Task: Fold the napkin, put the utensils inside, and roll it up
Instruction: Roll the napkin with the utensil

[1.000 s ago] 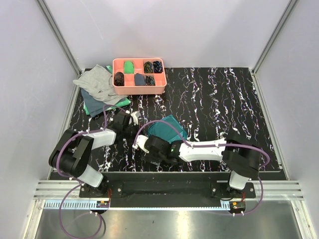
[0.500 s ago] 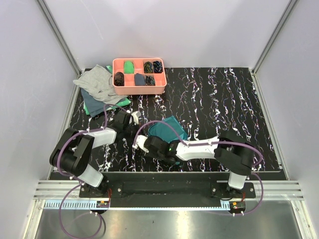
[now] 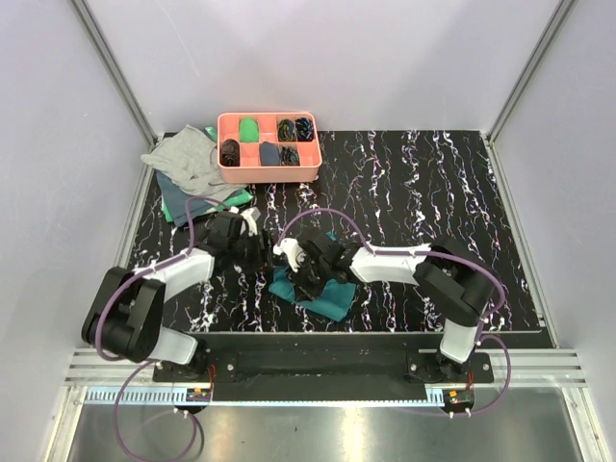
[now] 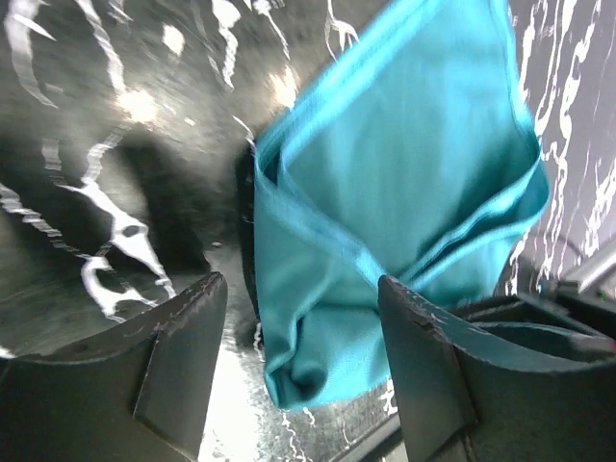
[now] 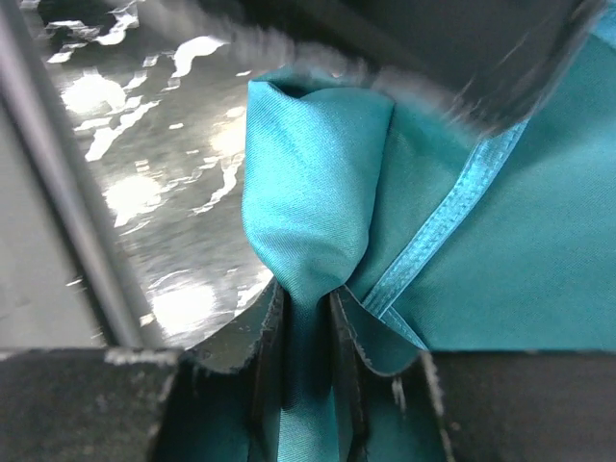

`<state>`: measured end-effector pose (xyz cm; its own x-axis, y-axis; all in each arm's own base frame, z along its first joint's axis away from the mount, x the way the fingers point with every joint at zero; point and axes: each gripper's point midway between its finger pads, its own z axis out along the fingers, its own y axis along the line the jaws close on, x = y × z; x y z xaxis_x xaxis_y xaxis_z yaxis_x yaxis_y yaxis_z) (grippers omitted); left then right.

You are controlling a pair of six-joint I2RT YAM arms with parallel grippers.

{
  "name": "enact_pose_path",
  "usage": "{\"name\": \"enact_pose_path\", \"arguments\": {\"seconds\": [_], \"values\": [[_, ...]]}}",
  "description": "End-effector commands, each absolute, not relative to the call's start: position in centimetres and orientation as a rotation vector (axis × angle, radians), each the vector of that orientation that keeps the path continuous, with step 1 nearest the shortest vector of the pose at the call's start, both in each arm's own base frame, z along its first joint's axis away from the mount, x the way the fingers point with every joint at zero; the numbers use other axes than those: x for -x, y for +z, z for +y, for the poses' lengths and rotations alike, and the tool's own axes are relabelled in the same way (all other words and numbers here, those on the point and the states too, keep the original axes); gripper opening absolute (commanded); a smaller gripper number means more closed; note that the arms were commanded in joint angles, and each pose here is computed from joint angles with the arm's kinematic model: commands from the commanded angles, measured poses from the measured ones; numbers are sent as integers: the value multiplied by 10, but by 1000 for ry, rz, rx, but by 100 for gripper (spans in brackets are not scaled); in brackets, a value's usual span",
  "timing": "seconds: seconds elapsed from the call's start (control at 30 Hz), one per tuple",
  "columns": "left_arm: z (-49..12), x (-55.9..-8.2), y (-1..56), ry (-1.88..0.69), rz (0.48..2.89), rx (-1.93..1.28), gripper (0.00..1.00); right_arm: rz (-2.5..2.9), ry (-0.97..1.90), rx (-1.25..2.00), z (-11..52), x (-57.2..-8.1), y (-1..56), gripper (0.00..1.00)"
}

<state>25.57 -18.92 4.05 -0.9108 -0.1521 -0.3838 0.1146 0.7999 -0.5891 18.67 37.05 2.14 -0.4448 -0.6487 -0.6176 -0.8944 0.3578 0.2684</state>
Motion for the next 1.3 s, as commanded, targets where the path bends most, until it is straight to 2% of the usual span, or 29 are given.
{"name": "enact_pose_path", "arguments": {"seconds": [0.0, 0.3, 0.5, 0.63, 0.93, 1.03, 1.1, 1.2, 1.23, 1.27], "values": [[-172, -261, 47, -785, 2497, 64, 67, 2403, 1075, 1358, 360, -150, 9, 27], [-187, -237, 64, -988, 2337, -37, 67, 2518, 1391, 1215, 362, -158, 10, 27], [-192, -229, 57, -1048, 2338, -39, 66, 2561, 1534, 1147, 361, -165, 3, 25], [-193, -228, 46, -1050, 2375, -29, 62, 2580, 1576, 1112, 359, -169, -1, 25], [-201, -223, 41, -1108, 2384, -58, 38, 2609, 1577, 1072, 356, -176, -9, 27], [-202, -220, 39, -1122, 2396, -66, 27, 2603, 1561, 1063, 356, -180, -6, 31], [-203, -217, 36, -1132, 2415, -65, 17, 2593, 1531, 1055, 356, -186, -3, 39], [-202, -215, 32, -1127, 2440, -54, 8, 2559, 1505, 1041, 357, -195, 11, 44], [-202, -215, 31, -1127, 2442, -52, 1, 2536, 1491, 1043, 358, -200, 19, 47], [-201, -215, 30, -1123, 2449, -48, 0, 2531, 1478, 1040, 358, -202, 23, 50]]}}
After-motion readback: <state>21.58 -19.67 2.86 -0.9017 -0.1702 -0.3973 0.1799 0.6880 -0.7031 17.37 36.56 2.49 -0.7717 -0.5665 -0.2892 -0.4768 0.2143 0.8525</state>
